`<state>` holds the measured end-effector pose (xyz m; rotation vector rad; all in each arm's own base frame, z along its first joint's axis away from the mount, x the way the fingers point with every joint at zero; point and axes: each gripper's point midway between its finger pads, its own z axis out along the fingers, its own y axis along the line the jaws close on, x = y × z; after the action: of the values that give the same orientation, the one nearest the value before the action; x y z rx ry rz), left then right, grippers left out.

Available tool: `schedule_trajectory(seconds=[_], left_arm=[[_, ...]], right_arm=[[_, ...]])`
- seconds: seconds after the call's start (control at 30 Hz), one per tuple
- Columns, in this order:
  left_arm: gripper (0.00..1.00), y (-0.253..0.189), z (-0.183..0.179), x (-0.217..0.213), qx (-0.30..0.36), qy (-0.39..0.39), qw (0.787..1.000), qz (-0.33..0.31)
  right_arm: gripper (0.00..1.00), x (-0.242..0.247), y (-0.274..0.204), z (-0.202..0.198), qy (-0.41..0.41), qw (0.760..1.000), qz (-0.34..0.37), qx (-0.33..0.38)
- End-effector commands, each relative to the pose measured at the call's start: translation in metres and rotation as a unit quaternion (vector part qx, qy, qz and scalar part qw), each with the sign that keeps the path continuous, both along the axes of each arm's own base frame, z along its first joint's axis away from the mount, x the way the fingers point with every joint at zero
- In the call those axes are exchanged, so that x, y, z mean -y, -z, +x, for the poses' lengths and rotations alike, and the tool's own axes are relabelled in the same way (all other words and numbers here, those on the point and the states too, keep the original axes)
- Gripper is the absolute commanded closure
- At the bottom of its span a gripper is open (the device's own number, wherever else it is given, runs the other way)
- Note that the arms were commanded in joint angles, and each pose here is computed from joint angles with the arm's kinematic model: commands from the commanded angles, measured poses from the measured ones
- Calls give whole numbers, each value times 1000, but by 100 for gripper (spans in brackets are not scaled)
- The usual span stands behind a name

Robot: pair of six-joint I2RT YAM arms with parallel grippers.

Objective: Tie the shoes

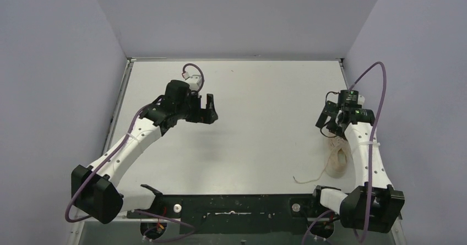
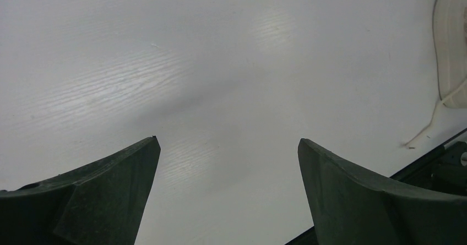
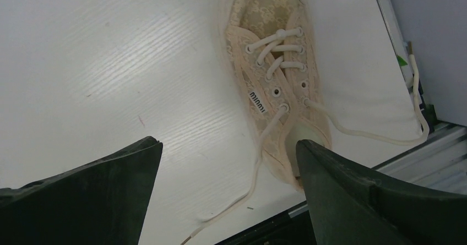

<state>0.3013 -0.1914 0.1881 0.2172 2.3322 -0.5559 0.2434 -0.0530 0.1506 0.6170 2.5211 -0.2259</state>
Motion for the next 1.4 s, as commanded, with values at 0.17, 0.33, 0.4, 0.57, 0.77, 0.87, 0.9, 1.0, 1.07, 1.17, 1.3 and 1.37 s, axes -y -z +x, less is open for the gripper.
schedule_trajectory(seconds=[0.17, 0.33, 0.4, 0.57, 0.77, 0.87, 0.9, 1.0, 1.07, 1.17, 1.3, 1.37], left_arm=[[3, -53, -27, 25, 44, 53, 995, -74], [3, -57, -51, 25, 43, 84, 994, -61], [3, -54, -63, 26, 31, 98, 993, -52], [4, -48, -83, 23, 6, 122, 991, -48], [4, -48, -84, 24, 0, 141, 990, -28], [4, -44, -82, 27, -7, 140, 990, -26], [4, -42, -81, 28, -12, 139, 990, -27], [4, -40, -76, 32, -24, 138, 990, -24], [4, -41, -72, 33, -30, 136, 990, -16], [4, -43, -64, 35, -37, 133, 990, -1], [4, -37, -56, 42, -55, 136, 989, 4], [4, -35, -53, 48, -60, 142, 988, -3]], right_arm=[[6, 32, 23, -10, 82, 994, 43, -65], [7, 54, 43, -23, 124, 985, 49, -112], [7, 56, 52, -27, 122, 983, 59, -125], [12, 44, 74, -25, 99, 980, 116, -130], [18, 40, 82, -14, 85, 978, 142, -130], [22, 38, 83, -10, 79, 975, 155, -136], [24, 37, 84, -11, 77, 974, 159, -142], [27, 33, 81, -16, 68, 972, 156, -163], [27, 34, 72, -21, 68, 972, 132, -182], [25, 30, 55, -28, 81, 972, 120, -187], [23, 28, 47, -33, 103, 971, 128, -174], [24, 27, 50, -34, 106, 970, 131, -178]])
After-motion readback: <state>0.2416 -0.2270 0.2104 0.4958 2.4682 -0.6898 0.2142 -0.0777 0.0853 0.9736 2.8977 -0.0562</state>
